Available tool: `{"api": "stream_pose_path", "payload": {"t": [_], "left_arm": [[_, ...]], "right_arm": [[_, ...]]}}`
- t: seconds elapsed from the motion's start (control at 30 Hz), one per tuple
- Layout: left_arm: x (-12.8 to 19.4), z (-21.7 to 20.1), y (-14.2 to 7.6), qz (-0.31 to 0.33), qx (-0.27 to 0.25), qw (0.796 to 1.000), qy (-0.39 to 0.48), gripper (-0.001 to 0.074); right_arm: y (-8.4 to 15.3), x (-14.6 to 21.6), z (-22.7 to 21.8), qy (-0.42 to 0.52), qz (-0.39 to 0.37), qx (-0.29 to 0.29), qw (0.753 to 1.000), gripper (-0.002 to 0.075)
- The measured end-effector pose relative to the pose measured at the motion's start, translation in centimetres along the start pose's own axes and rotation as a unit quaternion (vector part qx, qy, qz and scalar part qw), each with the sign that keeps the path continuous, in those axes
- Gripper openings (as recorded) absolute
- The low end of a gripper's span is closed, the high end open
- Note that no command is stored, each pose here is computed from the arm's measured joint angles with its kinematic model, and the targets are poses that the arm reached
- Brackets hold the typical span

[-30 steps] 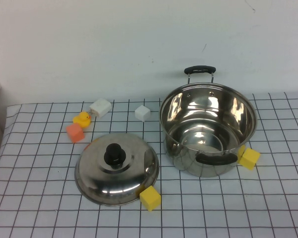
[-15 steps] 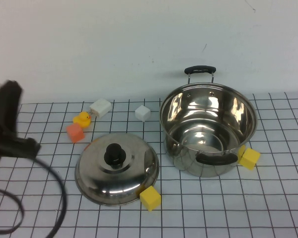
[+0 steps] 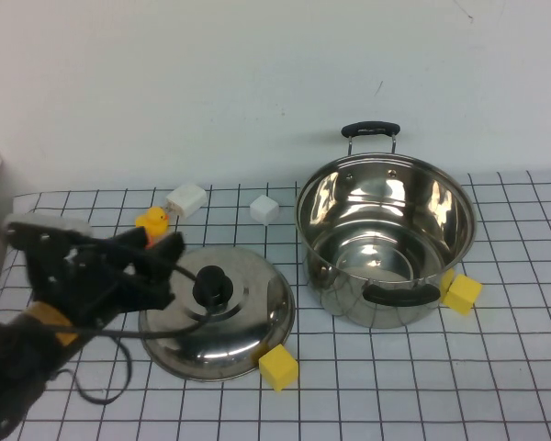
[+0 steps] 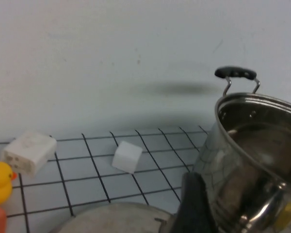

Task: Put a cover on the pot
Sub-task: Pick up the pot lid

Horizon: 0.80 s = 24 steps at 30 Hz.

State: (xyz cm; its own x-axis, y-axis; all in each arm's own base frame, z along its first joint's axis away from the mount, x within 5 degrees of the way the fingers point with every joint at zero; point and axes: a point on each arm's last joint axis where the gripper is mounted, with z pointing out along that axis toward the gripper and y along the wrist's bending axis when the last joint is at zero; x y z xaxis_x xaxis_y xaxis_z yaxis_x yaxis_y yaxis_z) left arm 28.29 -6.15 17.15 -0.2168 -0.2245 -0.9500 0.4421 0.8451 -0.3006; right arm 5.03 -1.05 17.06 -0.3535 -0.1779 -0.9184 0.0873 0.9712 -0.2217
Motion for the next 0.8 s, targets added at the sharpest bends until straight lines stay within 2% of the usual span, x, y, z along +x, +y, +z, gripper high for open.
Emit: {"api": "stream_pose_path", "payload": {"t": [0.1, 0.33, 0.63, 0.8], "left_arm": [[1.2, 2.3, 0.2, 0.002, 0.007, 1.000, 0.030, 0.0457], [4.1, 6.5, -0.2, 0.042, -0.033, 0.996, 0.077, 0.0472], [7.9, 8.5, 1.6, 0.031, -0.079, 0.990, 0.109, 0.0472], [8.5, 9.3, 1.8, 0.039, -0.073, 0.990, 0.114, 0.0472]], "right_arm": [[0.0, 0.0, 0.0, 0.000, 0.000, 0.000, 1.000, 0.0009], [0.0, 0.0, 0.0, 0.000, 0.000, 0.000, 1.000, 0.0009], [0.0, 0.0, 0.0, 0.000, 0.000, 0.000, 1.000, 0.0009], [0.0, 0.0, 0.0, 0.000, 0.000, 0.000, 1.000, 0.0009]]}}
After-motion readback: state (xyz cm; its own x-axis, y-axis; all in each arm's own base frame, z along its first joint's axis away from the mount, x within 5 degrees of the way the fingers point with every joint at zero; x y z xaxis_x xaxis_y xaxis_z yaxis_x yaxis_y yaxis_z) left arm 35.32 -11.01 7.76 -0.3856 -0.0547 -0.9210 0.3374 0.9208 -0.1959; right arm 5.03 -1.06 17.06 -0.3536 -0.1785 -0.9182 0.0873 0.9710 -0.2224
